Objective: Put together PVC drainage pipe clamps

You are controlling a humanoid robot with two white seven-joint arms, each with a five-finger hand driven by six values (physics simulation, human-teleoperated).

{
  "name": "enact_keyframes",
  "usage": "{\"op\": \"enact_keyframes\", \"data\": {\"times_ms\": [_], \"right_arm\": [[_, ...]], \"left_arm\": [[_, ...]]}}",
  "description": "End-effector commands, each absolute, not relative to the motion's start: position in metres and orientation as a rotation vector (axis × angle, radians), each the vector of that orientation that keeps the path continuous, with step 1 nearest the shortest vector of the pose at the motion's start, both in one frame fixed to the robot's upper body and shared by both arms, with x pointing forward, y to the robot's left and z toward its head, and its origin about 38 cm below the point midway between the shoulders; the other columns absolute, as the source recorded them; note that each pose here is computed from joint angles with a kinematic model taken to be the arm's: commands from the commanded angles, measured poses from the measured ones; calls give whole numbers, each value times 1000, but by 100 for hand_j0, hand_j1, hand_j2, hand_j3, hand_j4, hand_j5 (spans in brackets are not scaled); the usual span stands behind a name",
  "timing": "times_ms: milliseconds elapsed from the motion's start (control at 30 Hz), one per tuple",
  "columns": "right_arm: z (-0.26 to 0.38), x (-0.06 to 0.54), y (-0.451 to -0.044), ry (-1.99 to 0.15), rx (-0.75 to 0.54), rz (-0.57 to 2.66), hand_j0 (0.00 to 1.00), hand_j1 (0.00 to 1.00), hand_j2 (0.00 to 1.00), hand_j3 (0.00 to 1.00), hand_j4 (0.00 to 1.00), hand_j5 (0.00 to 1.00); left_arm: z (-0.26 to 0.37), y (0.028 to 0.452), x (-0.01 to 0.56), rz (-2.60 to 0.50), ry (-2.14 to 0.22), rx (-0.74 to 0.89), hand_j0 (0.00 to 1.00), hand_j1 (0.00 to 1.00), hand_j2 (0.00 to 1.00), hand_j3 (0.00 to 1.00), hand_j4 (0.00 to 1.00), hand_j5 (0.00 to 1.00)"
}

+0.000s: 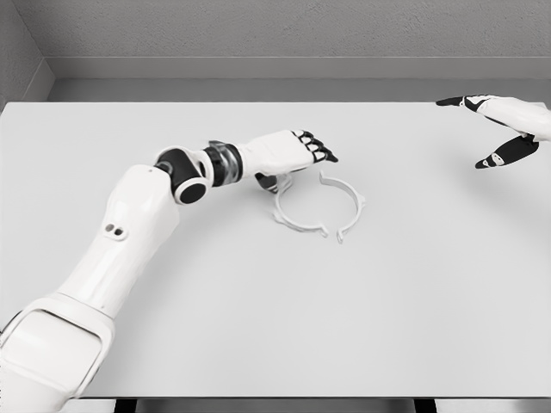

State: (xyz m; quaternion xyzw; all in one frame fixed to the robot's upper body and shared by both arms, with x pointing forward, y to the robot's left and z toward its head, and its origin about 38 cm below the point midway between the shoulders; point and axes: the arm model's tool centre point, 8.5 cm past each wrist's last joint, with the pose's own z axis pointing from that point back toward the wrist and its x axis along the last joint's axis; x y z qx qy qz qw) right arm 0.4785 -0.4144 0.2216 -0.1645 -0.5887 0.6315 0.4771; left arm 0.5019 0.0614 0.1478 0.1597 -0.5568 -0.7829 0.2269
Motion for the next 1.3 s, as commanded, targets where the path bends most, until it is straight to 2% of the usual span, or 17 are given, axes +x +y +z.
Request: {"op": "enact_keyframes", "data": {"times_ms": [0,133,233,333,400,533,600,700,833,933,1000,1133,1267], "right_arm": [[222,479,-415,-1443,-400,1535,100,100,100,100,100,100],[222,479,-415,-1443,-400,1535,100,100,100,100,100,100],[222,479,-415,-1443,-400,1535,100,100,100,100,100,100],[222,479,-415,-1443,-400,1535,100,100,100,100,100,100],[222,479,-413,-1447,-397,1535,100,100,100,100,100,100],[222,479,-413,-1446,-396,1536,100,100,100,100,100,100],[222,480,-412,-1446,-395,1537,100,100,100,100,100,100],[221,481,-413,-1432,-409,1545,100,100,100,100,100,100],[214,488,-399,-1438,-393,1550,100,100,100,100,100,100],[197,493,-377,-1448,-332,1550,100,100,100,100,100,100],[180,496,-353,-1451,-270,1561,100,100,100,100,100,100],[169,500,-320,-1484,-211,1573,100,100,100,100,100,100],[163,503,-302,-1493,-184,1582,100,100,100,100,100,100]], "left_arm": [[149,51,499,-2153,-1557,421,100,100,100,100,100,100],[158,58,506,-2151,-1556,454,100,100,100,100,100,100],[168,103,522,-2142,-1487,552,100,100,100,100,100,100],[185,185,538,-2056,-1398,679,100,100,100,100,100,100],[201,249,539,-1962,-1365,701,100,100,100,100,100,100],[218,389,502,-1705,-1288,576,100,100,100,100,100,100],[210,428,472,-1635,-1290,549,100,100,100,100,100,100],[196,436,438,-1688,-1255,514,100,100,100,100,100,100],[265,439,430,-1693,-1402,623,100,100,100,100,100,100],[279,415,426,-1757,-1459,634,100,100,100,100,100,100],[257,408,423,-1764,-1444,577,100,100,100,100,100,100],[206,361,430,-1776,-1468,402,100,100,100,100,100,100],[198,351,432,-1775,-1478,370,100,100,100,100,100,100]]}}
